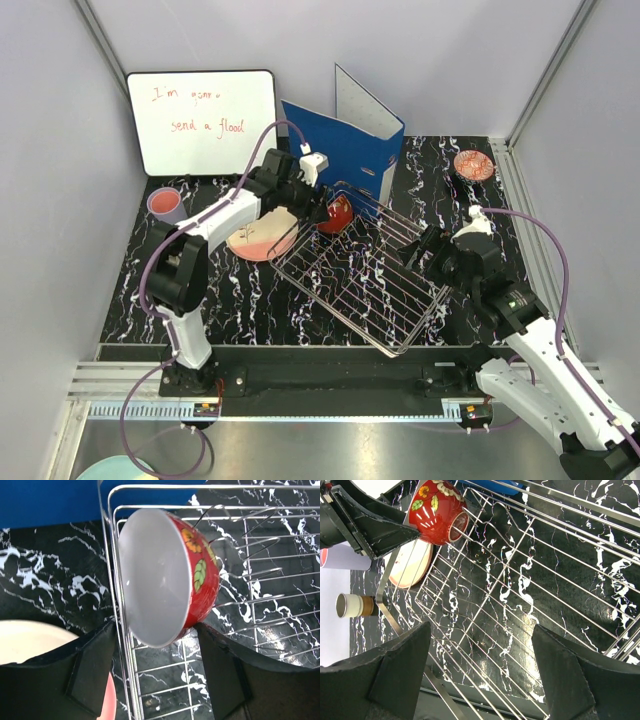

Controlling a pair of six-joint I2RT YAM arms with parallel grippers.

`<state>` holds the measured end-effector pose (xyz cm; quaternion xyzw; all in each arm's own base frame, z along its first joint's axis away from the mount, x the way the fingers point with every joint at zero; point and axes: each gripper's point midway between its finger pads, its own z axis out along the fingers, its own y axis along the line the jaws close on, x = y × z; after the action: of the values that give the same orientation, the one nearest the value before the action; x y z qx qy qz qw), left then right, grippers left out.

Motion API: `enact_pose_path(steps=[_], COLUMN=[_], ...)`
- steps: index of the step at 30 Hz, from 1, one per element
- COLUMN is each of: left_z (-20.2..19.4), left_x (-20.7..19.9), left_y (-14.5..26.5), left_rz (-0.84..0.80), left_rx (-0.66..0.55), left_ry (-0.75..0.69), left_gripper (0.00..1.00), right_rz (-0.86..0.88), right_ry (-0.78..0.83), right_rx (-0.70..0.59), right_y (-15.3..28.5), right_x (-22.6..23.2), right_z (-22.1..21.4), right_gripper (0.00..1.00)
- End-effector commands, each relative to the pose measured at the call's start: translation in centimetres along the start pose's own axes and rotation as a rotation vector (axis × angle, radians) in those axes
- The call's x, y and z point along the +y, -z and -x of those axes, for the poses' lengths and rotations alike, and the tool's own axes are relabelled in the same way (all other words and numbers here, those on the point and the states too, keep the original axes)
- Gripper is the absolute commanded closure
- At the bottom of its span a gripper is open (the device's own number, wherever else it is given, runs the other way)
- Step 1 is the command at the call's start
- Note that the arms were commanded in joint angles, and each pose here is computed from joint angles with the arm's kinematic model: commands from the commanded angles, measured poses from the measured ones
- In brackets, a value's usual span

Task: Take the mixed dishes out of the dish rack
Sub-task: Adjust the dish rack at the center of the board.

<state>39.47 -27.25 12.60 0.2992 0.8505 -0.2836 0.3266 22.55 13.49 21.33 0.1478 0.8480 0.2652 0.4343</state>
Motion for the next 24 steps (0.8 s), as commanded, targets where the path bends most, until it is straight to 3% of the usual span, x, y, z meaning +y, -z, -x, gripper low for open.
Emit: enact_pose_path(steps=[1,9,17,24], left_z=[2.9,1.7,6.1,4.6], left_x=[-1.7,-3.6,-0.7,-0.1], left_y=[-0.9,-1.9,2.4,3.1], left_rz=[-0.059,-0.088,0.153,0.179], left_rx=[-0.11,-0.098,-0.209,-0.163], left_ry=[-0.092,-0.104,-0.149,-0.14], left_gripper=[0.32,0.37,0.32,0.34], right_rz=[0.008,0.001,0.007,0.008], right_ry=[0.005,-0.003,-0.008,-0.014], right_rx=[-0.003,0.012,0.015,0.014], right_y=[-0.1,-0.7,-0.7,-1.0], right_x=[0.2,0.0,0.0,-0.1], right_z=[0.1,-0.4,-0.5,-0.6], right_gripper=[0.11,0.11,0.11,0.11])
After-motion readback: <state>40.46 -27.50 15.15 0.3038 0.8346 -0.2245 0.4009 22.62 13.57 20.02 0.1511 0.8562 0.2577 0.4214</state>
